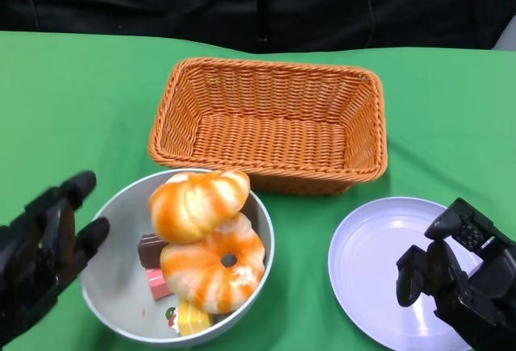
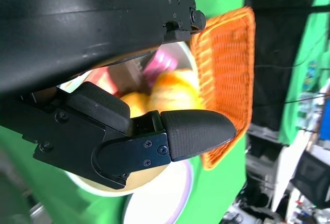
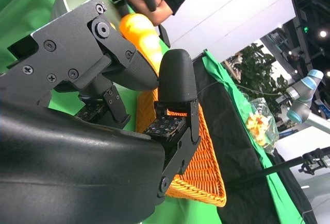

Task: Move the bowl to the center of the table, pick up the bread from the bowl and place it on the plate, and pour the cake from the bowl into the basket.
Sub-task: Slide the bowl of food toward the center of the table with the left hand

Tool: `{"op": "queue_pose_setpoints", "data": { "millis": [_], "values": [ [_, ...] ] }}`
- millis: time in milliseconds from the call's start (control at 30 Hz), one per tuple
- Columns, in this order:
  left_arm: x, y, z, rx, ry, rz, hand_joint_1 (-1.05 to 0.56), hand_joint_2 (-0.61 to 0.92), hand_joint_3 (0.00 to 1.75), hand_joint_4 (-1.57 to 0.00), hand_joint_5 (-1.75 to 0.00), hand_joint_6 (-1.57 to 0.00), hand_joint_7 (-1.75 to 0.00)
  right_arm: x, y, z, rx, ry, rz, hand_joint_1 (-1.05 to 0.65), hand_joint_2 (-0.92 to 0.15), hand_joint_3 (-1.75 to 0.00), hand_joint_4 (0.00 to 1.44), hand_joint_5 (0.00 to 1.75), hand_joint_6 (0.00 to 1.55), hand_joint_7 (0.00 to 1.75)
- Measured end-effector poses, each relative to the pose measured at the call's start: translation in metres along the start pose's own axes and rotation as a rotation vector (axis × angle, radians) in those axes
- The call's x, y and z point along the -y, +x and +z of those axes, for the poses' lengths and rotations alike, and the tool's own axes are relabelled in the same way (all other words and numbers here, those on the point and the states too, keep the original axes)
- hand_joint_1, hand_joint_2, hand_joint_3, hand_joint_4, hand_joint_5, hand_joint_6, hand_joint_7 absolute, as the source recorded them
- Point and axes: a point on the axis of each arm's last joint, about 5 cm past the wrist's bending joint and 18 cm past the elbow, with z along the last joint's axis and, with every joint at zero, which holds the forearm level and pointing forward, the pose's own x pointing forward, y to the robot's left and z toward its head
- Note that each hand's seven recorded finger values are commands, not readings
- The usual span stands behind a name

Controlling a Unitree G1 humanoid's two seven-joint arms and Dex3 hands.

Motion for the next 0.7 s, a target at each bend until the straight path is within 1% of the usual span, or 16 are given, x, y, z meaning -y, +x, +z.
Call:
{"op": "queue_pose_setpoints", "data": {
  "millis": [133, 267, 700],
  "values": [
    [0.0035, -0.0032, -0.0004, -0.004, -0.009, -0.011, -1.04, 0.92, 0.84, 0.0, 0.0, 0.0, 0.0, -0.0001, -0.0001, 0.0001, 0.0, 0.0, -0.001, -0.06, -0.51, -1.27, 0.91, 1.75, 0.83, 1.55],
    [0.0043, -0.0044, -0.0029, -0.015, -0.027, -0.016, -1.04, 0.92, 0.83, 0.0, 0.0, 0.0, 0.0, -0.0002, -0.0001, 0.0001, 0.0, 0.0, -0.004, -0.07, -0.51, -1.27, 0.91, 1.75, 0.83, 1.55],
    [0.0088, -0.0019, -0.0066, -0.034, -0.051, -0.045, -1.02, 0.92, 0.84, 0.0, 0.0, 0.0, 0.0, -0.0005, -0.0003, 0.0002, 0.001, 0.0, -0.006, -0.07, -0.51, -1.26, 0.9, 1.75, 0.82, 1.56]
  ]
}}
